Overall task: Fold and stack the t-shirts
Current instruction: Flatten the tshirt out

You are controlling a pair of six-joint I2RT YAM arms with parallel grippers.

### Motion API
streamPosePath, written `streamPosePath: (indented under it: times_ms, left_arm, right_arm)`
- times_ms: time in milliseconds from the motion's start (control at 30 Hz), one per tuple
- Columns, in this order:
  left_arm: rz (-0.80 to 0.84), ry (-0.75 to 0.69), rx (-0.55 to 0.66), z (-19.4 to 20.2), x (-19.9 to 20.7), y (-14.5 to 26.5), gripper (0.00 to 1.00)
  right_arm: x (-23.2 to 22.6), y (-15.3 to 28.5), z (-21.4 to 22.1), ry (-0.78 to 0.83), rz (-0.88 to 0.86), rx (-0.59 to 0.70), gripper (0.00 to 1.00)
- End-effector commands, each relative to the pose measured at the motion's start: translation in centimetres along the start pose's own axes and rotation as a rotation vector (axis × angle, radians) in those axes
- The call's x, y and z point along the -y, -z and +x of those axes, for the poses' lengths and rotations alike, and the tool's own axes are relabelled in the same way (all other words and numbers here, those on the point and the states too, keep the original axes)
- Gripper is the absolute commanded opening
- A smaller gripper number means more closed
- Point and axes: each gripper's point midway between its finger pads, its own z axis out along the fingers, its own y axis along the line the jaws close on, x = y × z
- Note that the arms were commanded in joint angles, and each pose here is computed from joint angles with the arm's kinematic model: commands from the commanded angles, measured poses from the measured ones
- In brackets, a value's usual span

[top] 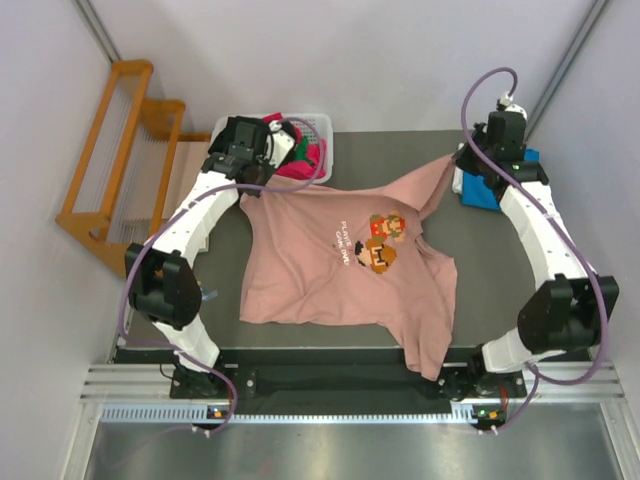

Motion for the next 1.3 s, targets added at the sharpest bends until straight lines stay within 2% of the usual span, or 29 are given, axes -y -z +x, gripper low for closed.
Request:
streamPosePath:
  times_ms: [0,67,100,133,200,233,300,567,667,700,733,800,867,900,1067,1167,1200,1267]
  left_arm:
    - [-0.039,-0.016,0.006,-0.6,-1.4,0.4,0.00]
    - [-0.038,-0.019,-0.006,-0.3,-1.3,0.1,0.00]
    - [-0.037,-0.020,-0.010,-0.2,-1.2,-0.1,0.00]
    - [-0.038,-0.022,-0.012,-0.2,-1.2,-0.1,0.00]
    - [-0.033,-0.028,-0.025,0.1,-1.0,-0.5,0.00]
    - [-0.036,-0.031,-0.027,0.1,-1.0,-0.7,0.00]
    - [-0.034,-0.040,-0.037,0.4,-0.9,-1.1,0.00]
    - [-0.111,-0.072,-0.058,0.8,-1.7,-4.4,0.00]
    - [-0.139,-0.050,-0.065,-0.3,-2.9,-6.4,0.00]
    - [-0.165,-0.035,-0.032,-2.2,-4.2,-6.1,0.00]
    - [-0.160,-0.045,-0.066,-1.7,-4.1,-7.6,0.00]
    - [-0.206,-0.039,-0.036,-3.8,-6.0,-7.4,0.00]
    - [-0.222,-0.053,-0.056,-4.0,-6.8,-8.5,0.00]
    - [-0.250,-0.040,-0.029,-5.3,-7.9,-8.0,0.00]
    - [-0.290,-0.055,-0.026,-6.1,-9.3,-7.6,0.00]
    - [-0.240,-0.054,-0.026,-5.4,-8.3,-6.1,0.00]
    - [-0.205,-0.068,-0.061,-3.8,-7.2,-6.4,0.00]
    - [-0.169,-0.054,-0.021,-3.6,-6.5,-4.1,0.00]
  right_arm:
    - [0.7,-3.0,-2.9,-0.061,-0.010,0.035,0.00]
    - [0.4,-3.8,-4.7,-0.080,-0.042,0.051,0.00]
    - [0.4,-5.4,-4.0,-0.089,-0.046,0.019,0.00]
    - [1.4,-5.5,-6.8,-0.109,-0.034,0.068,0.00]
    - [2.1,-7.2,-6.9,-0.128,-0.018,0.031,0.00]
    - [1.5,-6.9,-8.7,-0.127,-0.033,0.062,0.00]
    - [1.2,-7.1,-9.8,-0.123,-0.036,0.071,0.00]
    - [2.1,-7.1,-12.4,-0.128,-0.058,0.121,0.00]
    - [2.9,-8.0,-12.4,-0.143,-0.047,0.102,0.00]
    - [3.4,-8.5,-12.6,-0.153,-0.047,0.097,0.00]
    - [3.7,-8.5,-12.6,-0.160,-0.046,0.095,0.00]
    - [4.1,-8.7,-13.0,-0.169,-0.044,0.100,0.00]
    - [4.1,-8.7,-13.6,-0.167,-0.048,0.110,0.00]
    - [4.1,-8.6,-14.3,-0.167,-0.054,0.123,0.00]
    - [4.2,-8.8,-14.8,-0.186,-0.067,0.094,0.00]
    - [3.9,-8.4,-13.7,-0.192,-0.081,0.057,0.00]
    - [3.4,-7.7,-12.6,-0.188,-0.095,0.032,0.00]
    - [2.9,-6.8,-10.9,-0.170,-0.098,-0.001,0.00]
